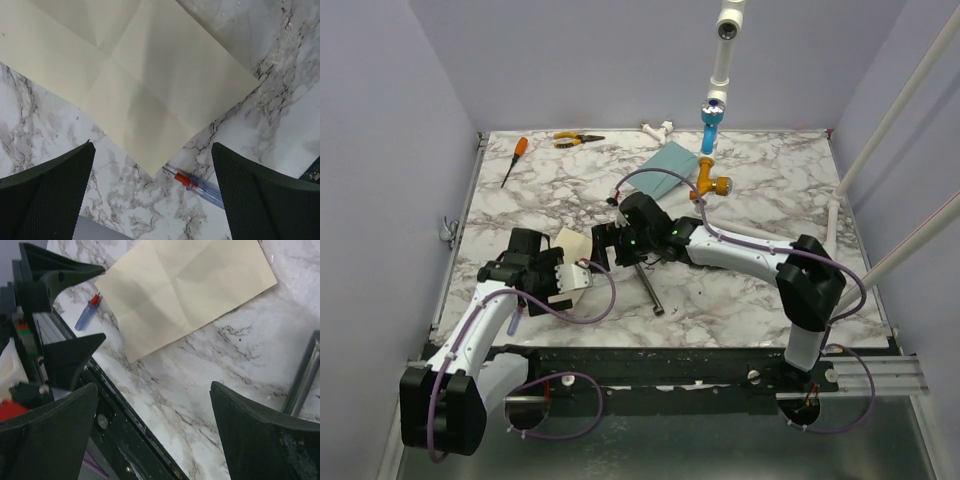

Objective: Place the letter into the envelope and seal it

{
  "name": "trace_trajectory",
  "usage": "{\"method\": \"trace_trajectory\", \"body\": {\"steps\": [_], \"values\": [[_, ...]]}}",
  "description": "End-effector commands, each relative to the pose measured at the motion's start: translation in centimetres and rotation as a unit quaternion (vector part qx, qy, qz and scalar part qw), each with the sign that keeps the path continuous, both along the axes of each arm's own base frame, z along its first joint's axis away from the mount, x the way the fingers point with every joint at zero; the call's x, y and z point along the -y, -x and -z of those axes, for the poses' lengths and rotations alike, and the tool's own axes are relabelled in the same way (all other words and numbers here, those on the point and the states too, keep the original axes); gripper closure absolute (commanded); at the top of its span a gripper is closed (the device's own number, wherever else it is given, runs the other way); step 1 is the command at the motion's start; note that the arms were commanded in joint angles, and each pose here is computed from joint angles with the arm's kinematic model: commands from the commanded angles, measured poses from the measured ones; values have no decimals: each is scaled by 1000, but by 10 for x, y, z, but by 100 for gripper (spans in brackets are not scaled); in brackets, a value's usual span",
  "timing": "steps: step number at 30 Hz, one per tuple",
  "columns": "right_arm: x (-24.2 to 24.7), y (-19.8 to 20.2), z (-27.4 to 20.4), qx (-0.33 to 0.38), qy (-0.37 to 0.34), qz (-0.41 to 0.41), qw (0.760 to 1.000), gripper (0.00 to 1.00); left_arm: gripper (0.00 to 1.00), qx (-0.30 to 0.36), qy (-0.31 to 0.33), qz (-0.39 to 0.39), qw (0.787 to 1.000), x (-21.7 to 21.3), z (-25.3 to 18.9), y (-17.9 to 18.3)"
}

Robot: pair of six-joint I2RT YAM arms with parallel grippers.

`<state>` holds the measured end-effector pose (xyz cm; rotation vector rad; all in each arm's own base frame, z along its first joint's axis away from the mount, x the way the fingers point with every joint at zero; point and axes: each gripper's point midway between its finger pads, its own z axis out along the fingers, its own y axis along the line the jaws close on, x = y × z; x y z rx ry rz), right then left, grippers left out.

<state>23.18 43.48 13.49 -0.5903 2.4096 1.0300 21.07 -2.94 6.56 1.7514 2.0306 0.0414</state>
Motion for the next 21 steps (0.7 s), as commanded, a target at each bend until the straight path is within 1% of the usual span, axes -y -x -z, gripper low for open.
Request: {"method": "trace_trajectory", "body": {"steps": [1,5,9,14,19,21], "values": [[-16,-1,4,-41,-8,8,999,4,1,21,35,66,997,27,8,-3],[-20,-9,12,-58,-18,32,998,2,1,5,16,97,995,28,30,12],[-27,-36,24,-87,-23,63,994,3,1,21,-1,111,994,24,37,11],[-46,-68,34,-80,-10,82,993,5,1,57,0,105,993,27,31,-4],[-35,-106,54,-57,19,137,989,6,1,66,-3,103,992,28,31,-5],[-36,-117,59,-40,30,135,990,6,1,66,-4,103,992,28,32,-4]]}}
